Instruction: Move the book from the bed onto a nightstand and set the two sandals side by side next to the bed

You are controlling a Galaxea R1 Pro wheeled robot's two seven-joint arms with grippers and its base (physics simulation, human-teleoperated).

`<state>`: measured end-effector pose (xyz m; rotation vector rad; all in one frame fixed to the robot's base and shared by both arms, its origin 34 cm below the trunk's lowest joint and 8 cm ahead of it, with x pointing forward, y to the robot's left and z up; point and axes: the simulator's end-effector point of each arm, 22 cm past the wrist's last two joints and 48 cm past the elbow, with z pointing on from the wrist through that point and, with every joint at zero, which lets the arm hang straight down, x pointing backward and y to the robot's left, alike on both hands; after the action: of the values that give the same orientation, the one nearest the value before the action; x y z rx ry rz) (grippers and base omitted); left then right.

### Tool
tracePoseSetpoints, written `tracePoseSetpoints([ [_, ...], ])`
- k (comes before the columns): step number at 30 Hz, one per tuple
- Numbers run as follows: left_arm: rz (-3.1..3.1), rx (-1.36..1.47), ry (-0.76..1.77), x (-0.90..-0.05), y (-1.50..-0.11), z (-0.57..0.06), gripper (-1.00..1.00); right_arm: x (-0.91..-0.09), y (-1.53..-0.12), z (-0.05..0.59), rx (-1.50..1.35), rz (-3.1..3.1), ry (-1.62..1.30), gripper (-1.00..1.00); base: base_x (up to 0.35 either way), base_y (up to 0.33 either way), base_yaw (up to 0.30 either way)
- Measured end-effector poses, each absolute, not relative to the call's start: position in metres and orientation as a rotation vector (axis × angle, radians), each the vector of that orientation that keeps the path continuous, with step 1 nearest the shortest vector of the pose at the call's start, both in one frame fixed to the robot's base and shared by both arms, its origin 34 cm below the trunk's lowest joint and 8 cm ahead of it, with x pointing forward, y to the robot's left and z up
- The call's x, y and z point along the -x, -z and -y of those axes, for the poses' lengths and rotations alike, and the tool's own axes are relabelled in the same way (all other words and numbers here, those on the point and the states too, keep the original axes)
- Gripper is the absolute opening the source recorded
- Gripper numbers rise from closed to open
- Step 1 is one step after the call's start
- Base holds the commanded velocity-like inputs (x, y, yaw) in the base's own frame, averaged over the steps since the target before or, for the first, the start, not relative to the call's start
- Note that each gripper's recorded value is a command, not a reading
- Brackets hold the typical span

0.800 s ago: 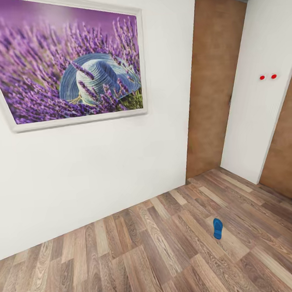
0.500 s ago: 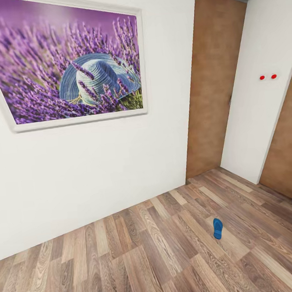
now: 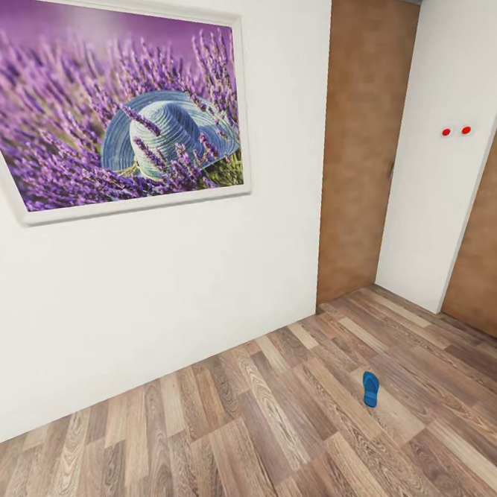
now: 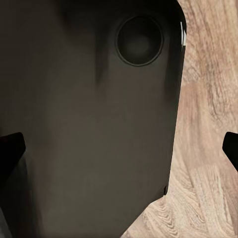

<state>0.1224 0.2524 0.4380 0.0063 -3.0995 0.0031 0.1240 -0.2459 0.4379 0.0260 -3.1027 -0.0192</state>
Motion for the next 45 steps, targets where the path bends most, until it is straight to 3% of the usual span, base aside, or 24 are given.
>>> tracePoseSetpoints([
  [9, 3.099, -0.015, 0.026, -0.116, -0.439, -0.272, 1.00, -0.155, -0.437, 0.247, -0.029, 3.145, 0.014, 1.00, 0.000, 0.000, 0.000],
  [15, 3.171, -0.111, 0.046, -0.157, -0.438, -0.285, 1.00, -0.214, -0.439, 0.248, -0.021, 3.206, 0.013, 1.00, 0.000, 0.000, 0.000],
  [17, 3.238, -0.194, 0.041, -0.211, -0.441, -0.288, 1.00, -0.302, -0.452, 0.248, -0.009, 3.256, 0.016, 1.00, 0.000, 0.000, 0.000],
  [37, 3.416, -0.488, -0.135, -0.465, -0.503, -0.264, 1.00, -0.517, -0.534, 0.247, 0.010, 3.477, 0.023, 1.00, 0.000, 0.000, 0.000],
  [45, 3.514, -0.538, -0.262, -0.570, -0.570, -0.208, 1.00, -0.624, -0.639, 0.254, 0.023, 3.710, 0.024, 1.00, 0.000, 0.000, 0.000],
])
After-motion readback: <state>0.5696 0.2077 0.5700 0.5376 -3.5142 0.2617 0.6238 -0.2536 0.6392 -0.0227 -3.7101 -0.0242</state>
